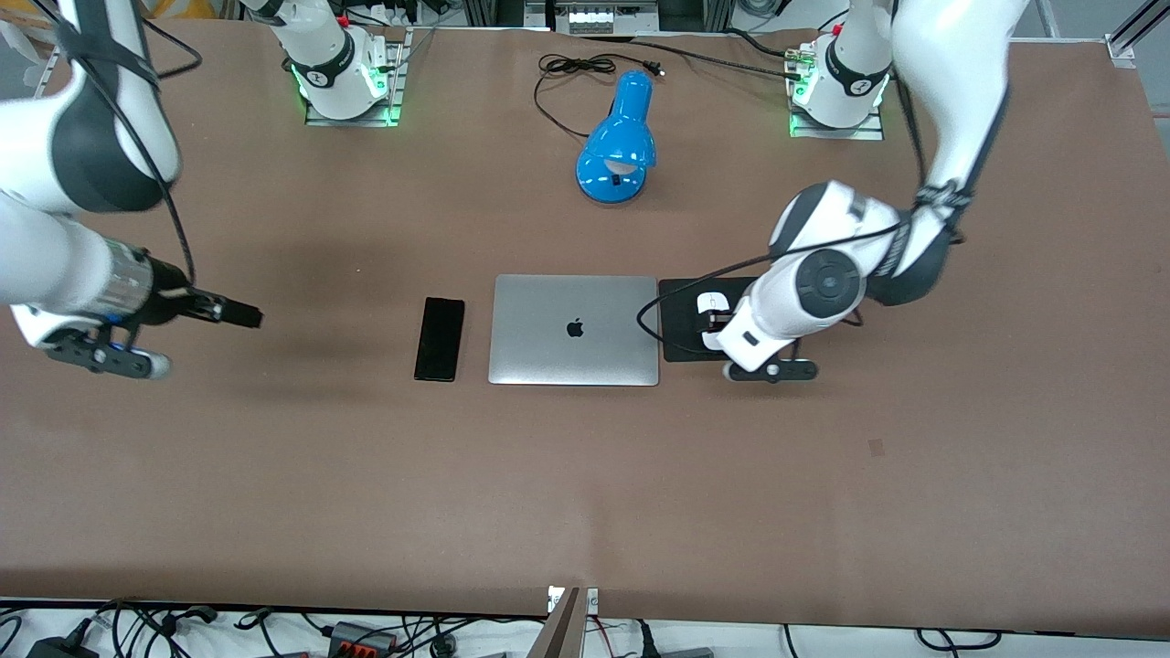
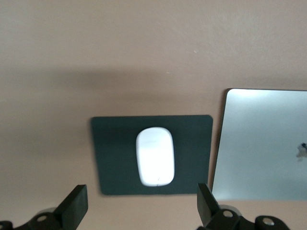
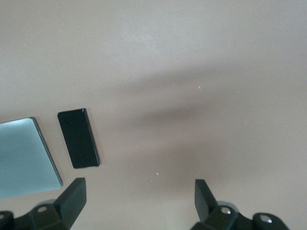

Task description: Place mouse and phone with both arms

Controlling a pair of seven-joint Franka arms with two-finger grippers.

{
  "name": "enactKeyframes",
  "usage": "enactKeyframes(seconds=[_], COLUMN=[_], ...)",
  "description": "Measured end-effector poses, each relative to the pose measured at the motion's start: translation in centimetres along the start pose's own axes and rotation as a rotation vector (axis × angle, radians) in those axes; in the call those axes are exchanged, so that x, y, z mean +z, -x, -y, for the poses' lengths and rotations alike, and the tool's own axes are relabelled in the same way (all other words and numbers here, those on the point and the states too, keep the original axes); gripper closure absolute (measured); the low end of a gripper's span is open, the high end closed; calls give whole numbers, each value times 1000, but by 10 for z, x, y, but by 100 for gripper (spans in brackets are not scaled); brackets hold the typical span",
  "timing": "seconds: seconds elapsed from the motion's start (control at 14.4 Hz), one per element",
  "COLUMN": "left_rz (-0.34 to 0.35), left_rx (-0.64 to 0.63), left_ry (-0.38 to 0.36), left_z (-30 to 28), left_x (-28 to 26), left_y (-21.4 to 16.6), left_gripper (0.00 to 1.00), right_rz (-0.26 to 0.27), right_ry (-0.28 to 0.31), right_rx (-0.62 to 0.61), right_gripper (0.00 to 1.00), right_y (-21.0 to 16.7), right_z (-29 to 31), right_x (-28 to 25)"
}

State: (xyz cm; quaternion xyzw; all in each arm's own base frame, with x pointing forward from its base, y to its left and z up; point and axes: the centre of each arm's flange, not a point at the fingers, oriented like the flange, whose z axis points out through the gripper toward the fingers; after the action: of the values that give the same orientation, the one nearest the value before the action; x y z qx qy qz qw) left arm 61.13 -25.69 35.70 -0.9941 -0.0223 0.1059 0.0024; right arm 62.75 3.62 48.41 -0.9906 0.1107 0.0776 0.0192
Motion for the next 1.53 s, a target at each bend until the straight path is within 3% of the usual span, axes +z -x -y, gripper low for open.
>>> enactKeyframes(seconds=[0.14,0.49,0.76,0.9,1.11,1.32,1.53], left_rz=[13,77,108,99,-27,-182,-215], left_rx=[-5,63,119,118,129,116,111], left_ry=[-89,-135,-75,9,80,75,30], left_z=[22,88,158,185,227,237,235], left_x=[-45,-111,-175,-191,-190,-200,-208], left_y=[0,14,55,80,95,90,88], left_gripper=[0,0,0,0,0,0,0], right_rz=[3,-23,-38,-93,-184,-176,-141], right_ry=[4,-1,-1,-6,-5,1,6], right_rx=[-11,-70,-63,-63,-58,-43,-42], right_gripper=[0,0,0,0,0,0,0], right_y=[13,35,44,48,53,54,59], right_z=[-7,-60,-68,-67,-70,-80,-80], right_x=[-17,-46,-54,-69,-92,-93,-91])
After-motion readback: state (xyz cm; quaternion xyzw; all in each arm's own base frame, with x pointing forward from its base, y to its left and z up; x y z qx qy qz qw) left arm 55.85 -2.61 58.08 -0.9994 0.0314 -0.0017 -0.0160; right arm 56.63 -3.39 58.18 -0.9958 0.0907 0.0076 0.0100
